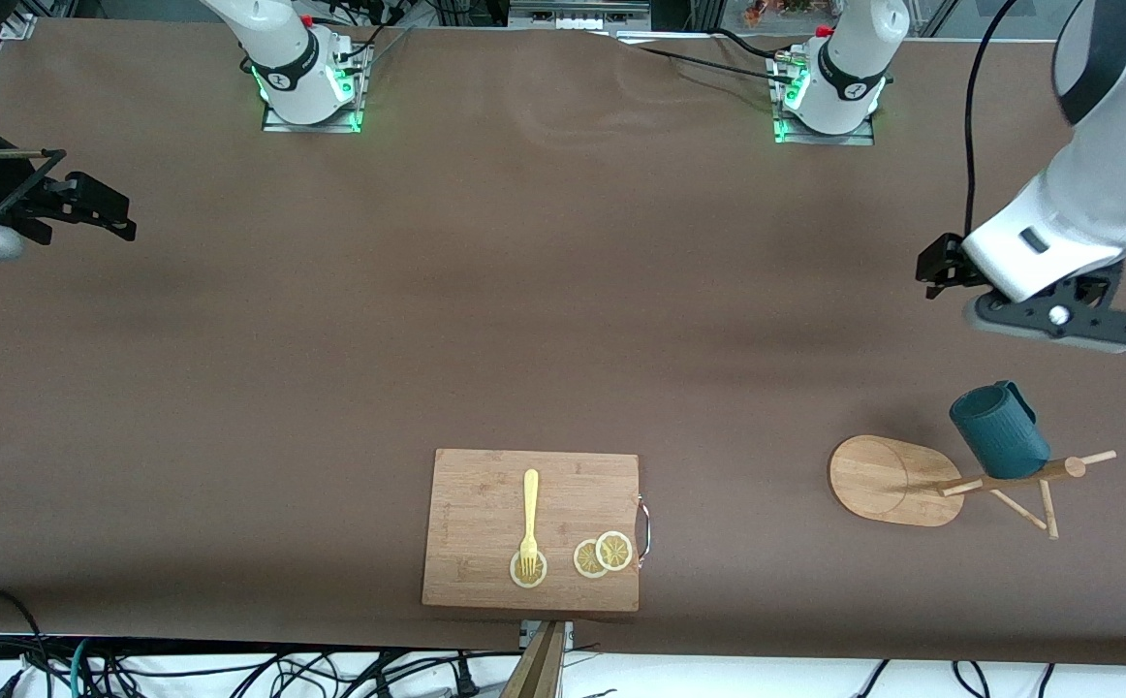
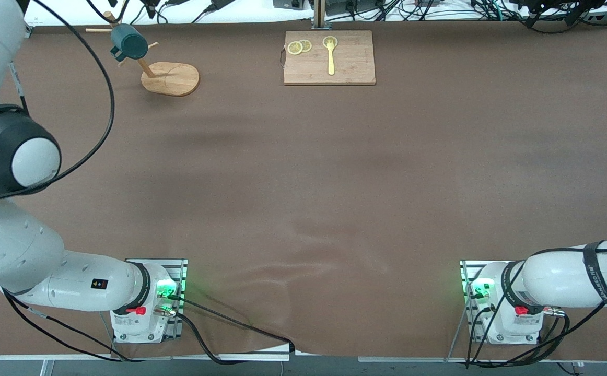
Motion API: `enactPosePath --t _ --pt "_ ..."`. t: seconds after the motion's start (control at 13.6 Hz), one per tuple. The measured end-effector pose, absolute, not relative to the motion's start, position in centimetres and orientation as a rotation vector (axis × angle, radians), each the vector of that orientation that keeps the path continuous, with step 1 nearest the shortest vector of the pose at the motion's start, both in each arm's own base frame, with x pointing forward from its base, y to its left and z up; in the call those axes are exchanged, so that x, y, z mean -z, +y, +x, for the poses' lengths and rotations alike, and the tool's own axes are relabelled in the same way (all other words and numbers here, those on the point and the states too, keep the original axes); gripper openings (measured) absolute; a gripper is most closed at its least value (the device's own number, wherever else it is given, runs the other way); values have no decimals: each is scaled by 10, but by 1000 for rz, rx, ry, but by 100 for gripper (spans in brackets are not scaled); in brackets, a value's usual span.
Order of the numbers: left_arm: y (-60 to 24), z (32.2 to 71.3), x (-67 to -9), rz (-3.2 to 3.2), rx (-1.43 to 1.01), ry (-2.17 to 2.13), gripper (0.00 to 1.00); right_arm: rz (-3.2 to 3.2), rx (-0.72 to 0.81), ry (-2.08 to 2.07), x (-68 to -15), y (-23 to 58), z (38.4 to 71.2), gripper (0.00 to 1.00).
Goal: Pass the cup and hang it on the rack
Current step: 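Open the left gripper and raise it away from the rack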
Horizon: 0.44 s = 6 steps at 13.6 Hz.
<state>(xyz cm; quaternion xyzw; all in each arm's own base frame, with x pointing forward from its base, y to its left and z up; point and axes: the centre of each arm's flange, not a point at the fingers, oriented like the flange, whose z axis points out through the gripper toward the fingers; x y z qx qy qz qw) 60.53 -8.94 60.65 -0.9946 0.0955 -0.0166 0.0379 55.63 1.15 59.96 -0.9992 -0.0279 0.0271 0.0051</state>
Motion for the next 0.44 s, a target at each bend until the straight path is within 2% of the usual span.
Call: enactPosePath --t 0.15,0.44 --pt "-61 589 -603 -3142 205 201 100 -3129 -85 -88 -600 12 556 100" --pt "-50 564 -588 -3127 185 186 100 -3129 -88 -89 -599 12 556 100"
